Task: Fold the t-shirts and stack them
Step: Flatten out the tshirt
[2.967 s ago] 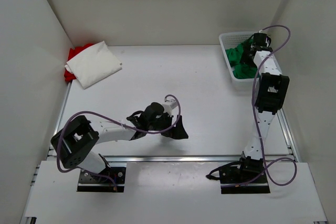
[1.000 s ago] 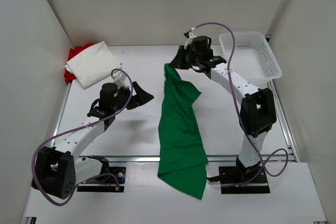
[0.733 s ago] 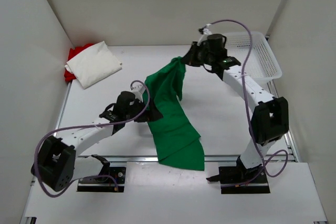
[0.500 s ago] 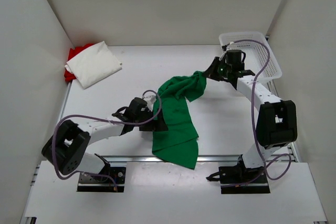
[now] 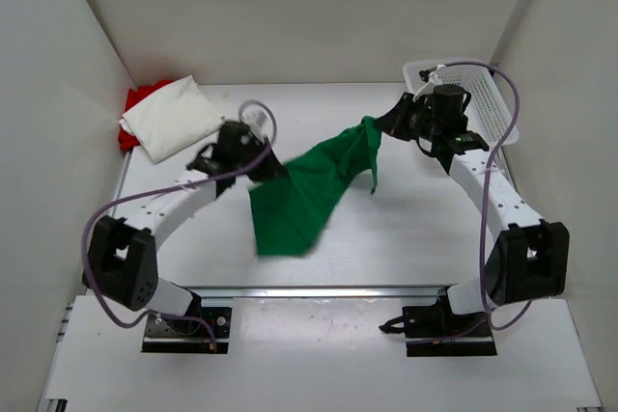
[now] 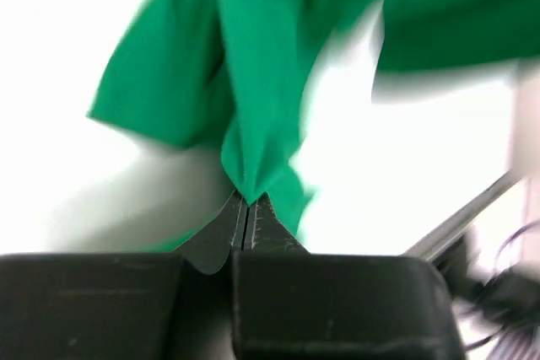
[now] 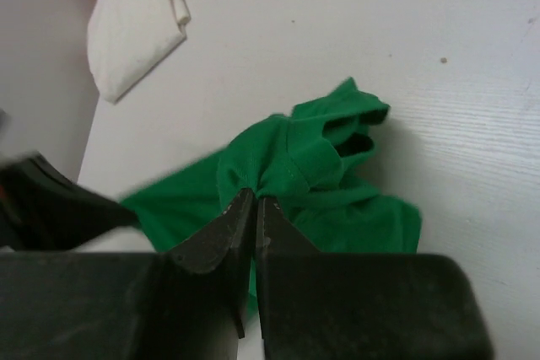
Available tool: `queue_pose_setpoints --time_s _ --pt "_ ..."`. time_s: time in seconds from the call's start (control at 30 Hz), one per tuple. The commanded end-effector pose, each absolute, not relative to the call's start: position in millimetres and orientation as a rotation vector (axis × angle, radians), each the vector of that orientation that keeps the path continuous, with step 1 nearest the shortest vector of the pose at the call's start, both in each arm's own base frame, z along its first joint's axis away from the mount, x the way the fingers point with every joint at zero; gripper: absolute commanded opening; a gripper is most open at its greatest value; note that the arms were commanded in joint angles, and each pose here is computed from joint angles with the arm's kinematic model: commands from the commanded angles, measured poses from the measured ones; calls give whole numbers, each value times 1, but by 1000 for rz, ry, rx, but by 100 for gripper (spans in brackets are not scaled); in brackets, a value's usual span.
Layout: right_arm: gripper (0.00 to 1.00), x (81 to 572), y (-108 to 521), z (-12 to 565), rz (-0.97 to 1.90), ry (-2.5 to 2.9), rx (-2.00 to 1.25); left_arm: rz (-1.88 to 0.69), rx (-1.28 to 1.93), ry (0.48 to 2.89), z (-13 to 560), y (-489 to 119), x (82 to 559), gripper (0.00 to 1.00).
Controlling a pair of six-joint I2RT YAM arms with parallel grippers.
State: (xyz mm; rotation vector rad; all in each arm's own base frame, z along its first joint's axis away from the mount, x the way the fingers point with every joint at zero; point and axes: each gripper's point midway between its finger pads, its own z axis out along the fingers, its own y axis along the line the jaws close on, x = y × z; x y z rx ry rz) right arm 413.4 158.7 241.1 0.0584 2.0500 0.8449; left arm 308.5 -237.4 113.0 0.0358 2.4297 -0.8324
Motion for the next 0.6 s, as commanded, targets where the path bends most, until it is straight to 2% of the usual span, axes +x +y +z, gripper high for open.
queue_pose_setpoints --time_s 0.0,0.1,0.2,0.3,0.43,0.57 --pt "0 396 153 323 869 1856 -19 -841 23 2147 238 -200 349 0" --pt "0 367 148 345 855 1818 -65 -781 28 2074 283 -173 360 0" --pt "0 326 152 355 879 1806 -143 -682 25 1981 318 -151 349 0" --pt "0 280 148 360 866 1776 -163 -540 51 1911 329 -138 330 0" --pt "0 270 132 317 873 1847 -76 -288 40 1979 321 -114 319 0" --pt "0 296 120 252 924 1938 86 -290 50 2110 278 -112 317 0"
